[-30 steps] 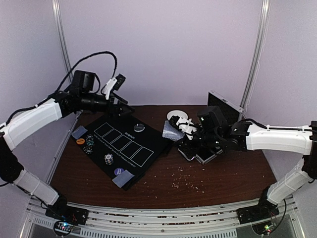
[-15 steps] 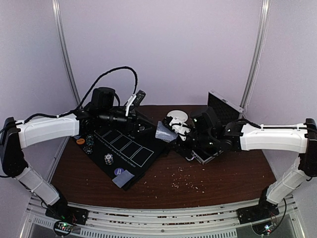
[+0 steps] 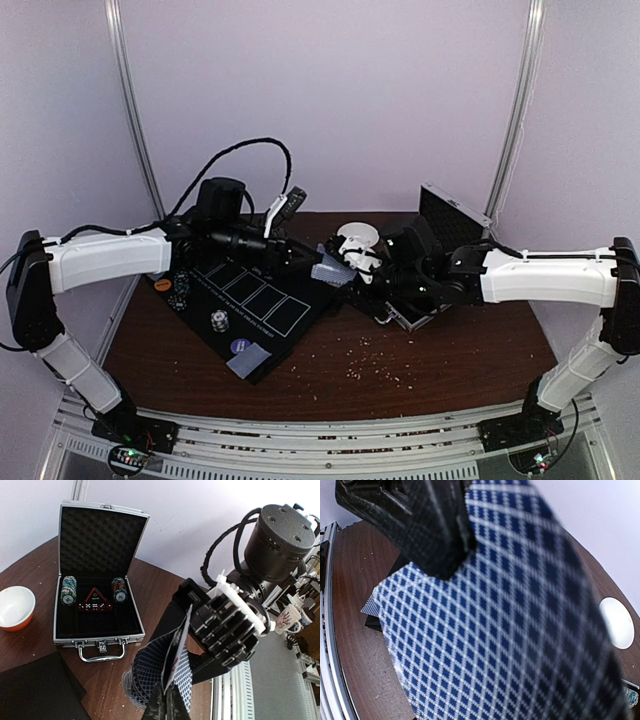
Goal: Distribute texas hold em gaming equipment
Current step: Pick up the poker card from the face-down deck piles.
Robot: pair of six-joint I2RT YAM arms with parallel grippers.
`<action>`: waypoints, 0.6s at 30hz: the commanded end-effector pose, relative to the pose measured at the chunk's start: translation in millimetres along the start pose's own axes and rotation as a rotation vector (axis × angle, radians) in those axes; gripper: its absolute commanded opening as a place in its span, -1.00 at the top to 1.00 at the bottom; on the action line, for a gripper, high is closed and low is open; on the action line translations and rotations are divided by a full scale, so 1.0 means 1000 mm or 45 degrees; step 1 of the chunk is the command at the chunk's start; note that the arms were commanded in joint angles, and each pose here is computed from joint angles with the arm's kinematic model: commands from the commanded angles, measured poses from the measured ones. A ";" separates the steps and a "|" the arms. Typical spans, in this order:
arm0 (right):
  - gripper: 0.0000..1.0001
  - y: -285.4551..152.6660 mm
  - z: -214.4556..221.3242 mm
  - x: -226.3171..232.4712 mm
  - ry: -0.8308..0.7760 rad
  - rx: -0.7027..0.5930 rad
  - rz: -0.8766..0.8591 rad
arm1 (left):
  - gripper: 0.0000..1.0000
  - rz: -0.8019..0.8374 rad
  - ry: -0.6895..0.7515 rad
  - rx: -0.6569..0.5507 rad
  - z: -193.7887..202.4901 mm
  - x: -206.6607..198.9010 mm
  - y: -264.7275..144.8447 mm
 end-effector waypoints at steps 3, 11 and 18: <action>0.19 -0.007 -0.015 -0.004 -0.006 -0.061 0.042 | 1.00 0.042 0.068 -0.020 -0.017 -0.014 -0.005; 0.19 -0.011 -0.006 -0.013 0.018 -0.049 0.098 | 1.00 -0.087 0.043 -0.043 -0.017 -0.011 -0.020; 0.20 -0.015 -0.008 -0.016 0.063 -0.084 0.107 | 1.00 -0.102 -0.073 -0.127 -0.020 -0.010 -0.025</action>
Point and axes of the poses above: each gripper's point midway between its finger pads, its own y axis out along the fingers, its own x axis along the line the jaws close on, z = x × y, the point moved 3 cm from there along -y, back along the fingers, and after that the axes turned 2 degrees about y, right-handed, at the moved point
